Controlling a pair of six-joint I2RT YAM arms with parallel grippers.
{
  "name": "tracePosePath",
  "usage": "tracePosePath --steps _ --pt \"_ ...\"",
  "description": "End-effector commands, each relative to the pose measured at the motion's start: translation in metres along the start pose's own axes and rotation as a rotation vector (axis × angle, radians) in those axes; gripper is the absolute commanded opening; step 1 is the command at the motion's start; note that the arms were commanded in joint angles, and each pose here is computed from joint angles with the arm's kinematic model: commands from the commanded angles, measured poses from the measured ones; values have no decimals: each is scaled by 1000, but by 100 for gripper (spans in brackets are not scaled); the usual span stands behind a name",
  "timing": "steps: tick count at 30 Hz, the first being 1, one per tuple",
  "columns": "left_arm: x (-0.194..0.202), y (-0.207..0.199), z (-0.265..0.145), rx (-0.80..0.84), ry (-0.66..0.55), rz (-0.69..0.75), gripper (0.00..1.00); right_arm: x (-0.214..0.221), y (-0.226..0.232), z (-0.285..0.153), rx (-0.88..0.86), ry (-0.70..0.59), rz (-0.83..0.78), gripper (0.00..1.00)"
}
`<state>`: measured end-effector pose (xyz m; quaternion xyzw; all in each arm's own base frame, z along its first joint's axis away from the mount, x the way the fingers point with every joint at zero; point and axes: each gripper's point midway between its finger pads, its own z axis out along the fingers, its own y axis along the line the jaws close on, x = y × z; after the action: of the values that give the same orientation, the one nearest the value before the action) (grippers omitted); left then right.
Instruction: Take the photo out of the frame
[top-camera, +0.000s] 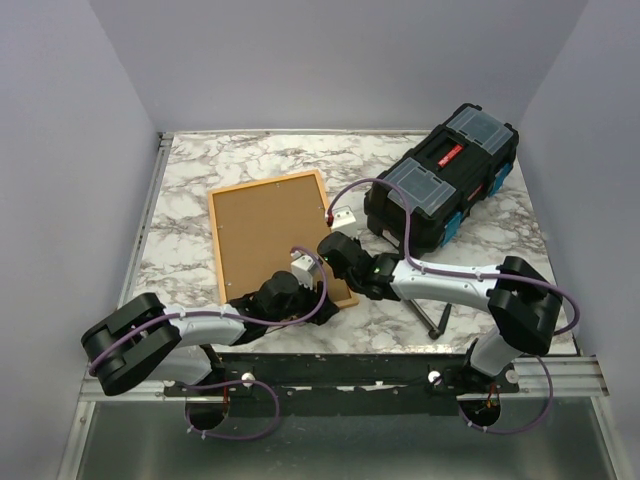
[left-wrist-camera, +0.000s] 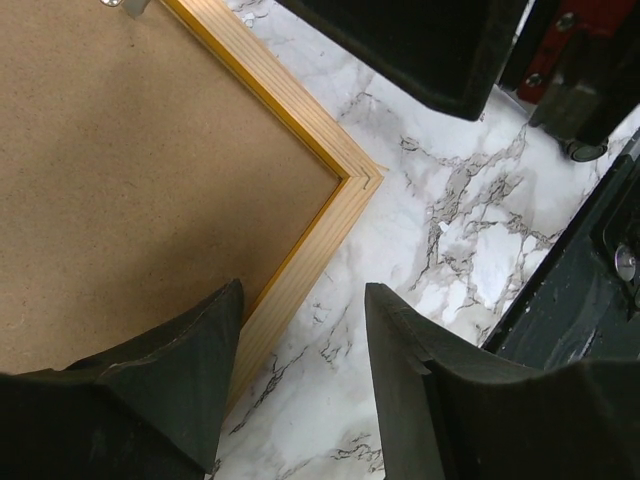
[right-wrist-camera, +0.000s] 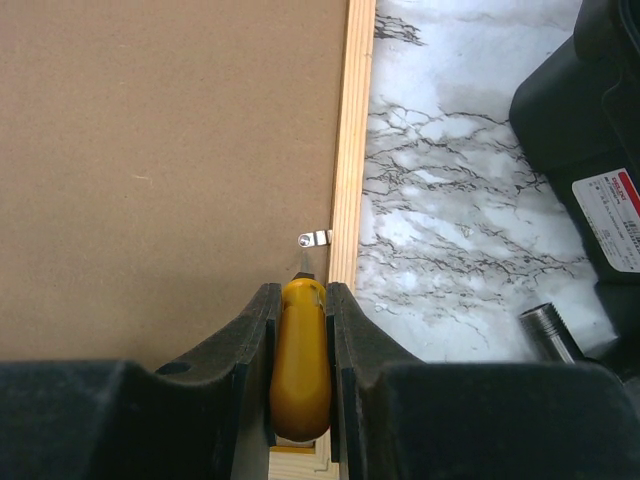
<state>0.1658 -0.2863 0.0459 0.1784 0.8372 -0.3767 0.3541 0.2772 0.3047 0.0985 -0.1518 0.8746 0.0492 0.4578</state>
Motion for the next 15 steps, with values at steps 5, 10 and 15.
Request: tracePosePath --steps 5,10,15 --pt "24 8 -5 -14 65 -35 53 7 -11 9 65 7 -27 1" --pt "24 8 -5 -11 65 -37 53 4 -12 0 44 14 -9 1" --pt "26 8 -4 -7 67 -41 53 8 -13 -3 28 17 -8 1"
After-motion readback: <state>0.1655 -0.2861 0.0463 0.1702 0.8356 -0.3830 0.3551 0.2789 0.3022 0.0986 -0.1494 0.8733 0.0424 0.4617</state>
